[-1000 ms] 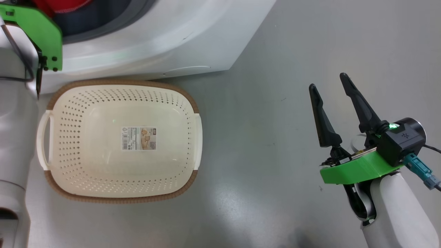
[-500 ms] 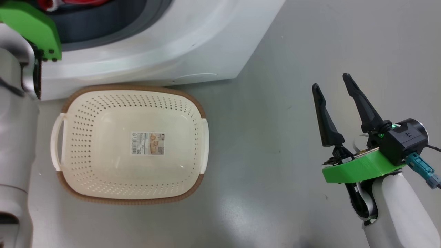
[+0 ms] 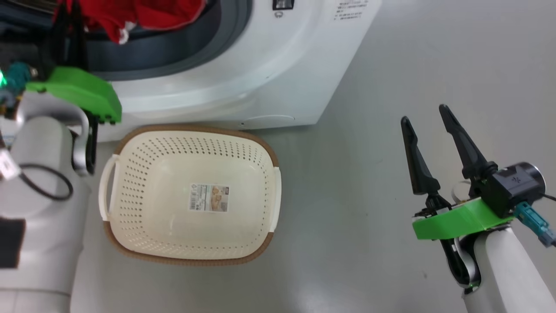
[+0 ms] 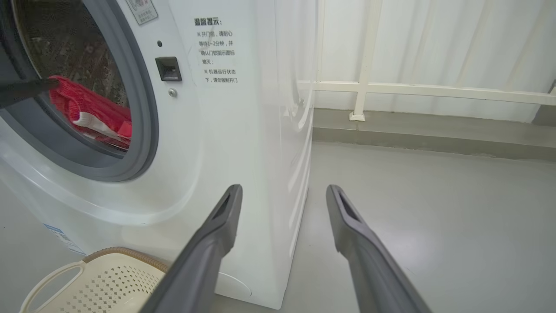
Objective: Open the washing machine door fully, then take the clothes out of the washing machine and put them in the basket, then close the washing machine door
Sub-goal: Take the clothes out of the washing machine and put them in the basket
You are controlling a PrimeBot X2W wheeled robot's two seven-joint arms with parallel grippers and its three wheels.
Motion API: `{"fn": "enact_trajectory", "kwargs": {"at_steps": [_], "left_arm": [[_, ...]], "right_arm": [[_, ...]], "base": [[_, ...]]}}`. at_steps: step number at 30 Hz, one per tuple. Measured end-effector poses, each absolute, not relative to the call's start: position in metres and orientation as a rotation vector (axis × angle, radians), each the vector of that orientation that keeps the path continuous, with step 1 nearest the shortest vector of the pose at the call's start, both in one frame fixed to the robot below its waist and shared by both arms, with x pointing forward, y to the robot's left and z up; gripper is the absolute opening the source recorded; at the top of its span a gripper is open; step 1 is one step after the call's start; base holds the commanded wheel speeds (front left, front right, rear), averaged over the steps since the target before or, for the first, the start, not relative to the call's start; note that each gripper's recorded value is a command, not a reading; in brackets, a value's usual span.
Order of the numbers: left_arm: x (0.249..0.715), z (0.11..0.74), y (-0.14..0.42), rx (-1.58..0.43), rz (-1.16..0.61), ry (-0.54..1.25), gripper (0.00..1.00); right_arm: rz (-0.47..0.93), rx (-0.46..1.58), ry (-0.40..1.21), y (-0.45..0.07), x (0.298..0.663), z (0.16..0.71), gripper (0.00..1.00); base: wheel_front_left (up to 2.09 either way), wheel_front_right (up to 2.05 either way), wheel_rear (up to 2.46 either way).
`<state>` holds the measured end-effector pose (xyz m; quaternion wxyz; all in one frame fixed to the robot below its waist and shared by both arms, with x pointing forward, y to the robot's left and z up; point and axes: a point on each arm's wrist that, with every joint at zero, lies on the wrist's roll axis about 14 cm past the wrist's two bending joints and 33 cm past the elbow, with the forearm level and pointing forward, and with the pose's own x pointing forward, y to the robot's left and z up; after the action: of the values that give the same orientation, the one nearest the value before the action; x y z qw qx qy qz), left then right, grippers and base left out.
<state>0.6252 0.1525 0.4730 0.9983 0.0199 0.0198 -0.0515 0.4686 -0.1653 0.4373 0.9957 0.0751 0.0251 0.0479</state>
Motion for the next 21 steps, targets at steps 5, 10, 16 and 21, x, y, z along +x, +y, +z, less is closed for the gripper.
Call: {"fn": "enact_trajectory", "kwargs": {"at_steps": [5,10,16,21], "left_arm": [[0.605,0.485,0.156,0.026,-0.101,-0.003,0.0],[0.582,0.502,0.159,0.022,-0.099,-0.057,0.0],[0.557,0.522,0.162,0.006,-0.085,-0.113,0.0],[0.534,0.539,0.164,-0.007,-0.068,-0.148,0.0]], "right_arm": [[0.106,0.149,0.035,-0.162,0.465,0.446,1.0],[0.121,0.154,0.022,-0.156,0.461,0.453,1.0],[0.13,0.157,0.015,-0.153,0.454,0.46,1.0],[0.132,0.156,-0.007,-0.153,0.449,0.47,1.0]], "base": [[0.0,0.0,0.0],[0.0,0.0,0.0],[0.0,0.0,0.0],[0.0,0.0,0.0]]}}
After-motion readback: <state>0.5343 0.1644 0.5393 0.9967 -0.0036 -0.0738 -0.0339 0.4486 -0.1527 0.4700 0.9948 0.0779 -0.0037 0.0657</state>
